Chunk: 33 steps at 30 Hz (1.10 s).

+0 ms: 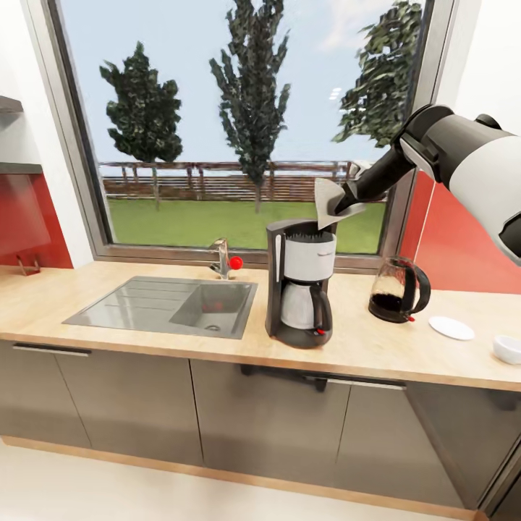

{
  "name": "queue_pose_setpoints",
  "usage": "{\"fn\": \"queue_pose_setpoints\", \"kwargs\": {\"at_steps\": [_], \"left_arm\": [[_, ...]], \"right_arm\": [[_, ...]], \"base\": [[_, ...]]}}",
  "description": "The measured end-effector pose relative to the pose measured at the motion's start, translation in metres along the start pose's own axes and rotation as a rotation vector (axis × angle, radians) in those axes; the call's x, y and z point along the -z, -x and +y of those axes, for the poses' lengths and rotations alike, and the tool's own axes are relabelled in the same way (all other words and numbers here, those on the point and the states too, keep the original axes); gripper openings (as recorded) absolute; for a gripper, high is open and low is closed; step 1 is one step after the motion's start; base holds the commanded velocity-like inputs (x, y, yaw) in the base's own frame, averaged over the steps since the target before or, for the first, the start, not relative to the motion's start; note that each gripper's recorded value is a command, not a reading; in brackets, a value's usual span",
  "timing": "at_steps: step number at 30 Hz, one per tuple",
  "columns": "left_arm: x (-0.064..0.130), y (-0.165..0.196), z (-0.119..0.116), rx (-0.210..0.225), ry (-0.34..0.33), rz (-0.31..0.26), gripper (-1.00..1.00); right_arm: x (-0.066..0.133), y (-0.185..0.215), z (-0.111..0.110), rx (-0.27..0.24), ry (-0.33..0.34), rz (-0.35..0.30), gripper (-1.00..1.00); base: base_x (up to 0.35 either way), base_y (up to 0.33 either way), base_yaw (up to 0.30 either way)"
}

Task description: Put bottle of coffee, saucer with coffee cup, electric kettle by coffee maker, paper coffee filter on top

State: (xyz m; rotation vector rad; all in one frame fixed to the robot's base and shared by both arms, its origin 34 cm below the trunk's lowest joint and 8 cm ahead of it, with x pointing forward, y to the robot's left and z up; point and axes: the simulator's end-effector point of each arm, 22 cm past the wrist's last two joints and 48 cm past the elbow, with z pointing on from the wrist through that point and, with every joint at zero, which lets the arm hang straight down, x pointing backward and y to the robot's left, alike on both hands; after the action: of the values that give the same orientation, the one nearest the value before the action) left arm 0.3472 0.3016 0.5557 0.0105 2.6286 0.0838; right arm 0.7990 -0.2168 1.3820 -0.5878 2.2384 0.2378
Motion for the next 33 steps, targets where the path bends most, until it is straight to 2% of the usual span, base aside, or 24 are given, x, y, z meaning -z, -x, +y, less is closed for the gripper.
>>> {"fn": "queue_pose_setpoints", "kwargs": {"at_steps": [5, 9, 17, 33], "left_arm": [[0.0, 0.0, 0.0, 0.001, 0.0, 0.0, 1.0], [0.0, 0.0, 0.0, 0.002, 0.001, -0.001, 1.0], [0.0, 0.0, 0.0, 0.002, 0.001, 0.0, 1.0], [0.0, 0.0, 0.0, 0.002, 0.001, -0.001, 1.0]], "right_arm": [[0.0, -0.002, -0.003, 0.002, -0.01, 0.007, -1.0], [-0.002, -0.011, -0.013, 0.022, -0.058, 0.045, -1.0], [-0.003, -0.015, -0.003, 0.027, -0.013, 0.064, -1.0], [-0.004, -0.016, -0.002, 0.029, -0.006, 0.066, -1.0]], "base": [[0.066, 0.0, 0.0], [0.017, 0.0, 0.0], [0.002, 0.0, 0.0], [0.059, 0.0, 0.0]]}}
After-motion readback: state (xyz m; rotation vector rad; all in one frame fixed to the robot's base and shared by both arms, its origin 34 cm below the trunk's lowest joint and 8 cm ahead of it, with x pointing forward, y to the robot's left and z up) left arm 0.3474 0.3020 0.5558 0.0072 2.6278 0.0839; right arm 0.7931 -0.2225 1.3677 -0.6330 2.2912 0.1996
